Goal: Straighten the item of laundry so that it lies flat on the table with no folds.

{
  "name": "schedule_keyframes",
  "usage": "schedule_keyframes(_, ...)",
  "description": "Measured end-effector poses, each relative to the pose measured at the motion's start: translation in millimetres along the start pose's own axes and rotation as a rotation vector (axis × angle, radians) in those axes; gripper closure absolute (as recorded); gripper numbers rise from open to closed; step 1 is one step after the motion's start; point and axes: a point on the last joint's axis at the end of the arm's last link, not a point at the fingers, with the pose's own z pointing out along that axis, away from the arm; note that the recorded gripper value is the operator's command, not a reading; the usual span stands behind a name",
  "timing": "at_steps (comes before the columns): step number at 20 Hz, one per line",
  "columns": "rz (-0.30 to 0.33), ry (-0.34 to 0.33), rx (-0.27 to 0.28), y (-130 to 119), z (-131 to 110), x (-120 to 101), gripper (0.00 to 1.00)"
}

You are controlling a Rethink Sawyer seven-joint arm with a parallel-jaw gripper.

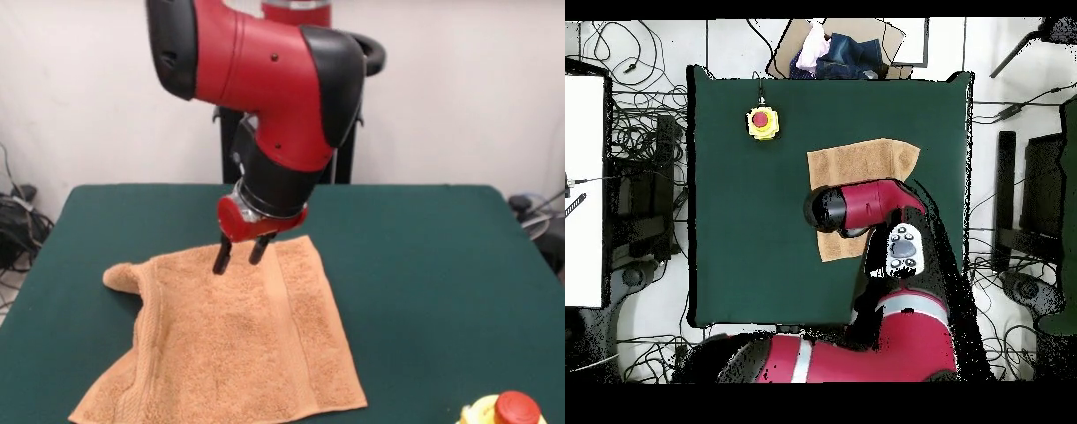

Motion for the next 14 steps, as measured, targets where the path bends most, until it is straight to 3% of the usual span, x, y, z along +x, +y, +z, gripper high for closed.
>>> schedule_keyframes(7, 0.061, 0.013, -0.020, 10.2, 10.0, -9.5, 0.00)
schedule_keyframes(14, 0.133, -0.037, -0.022, 1.0, 12.4, -13.6, 0.00)
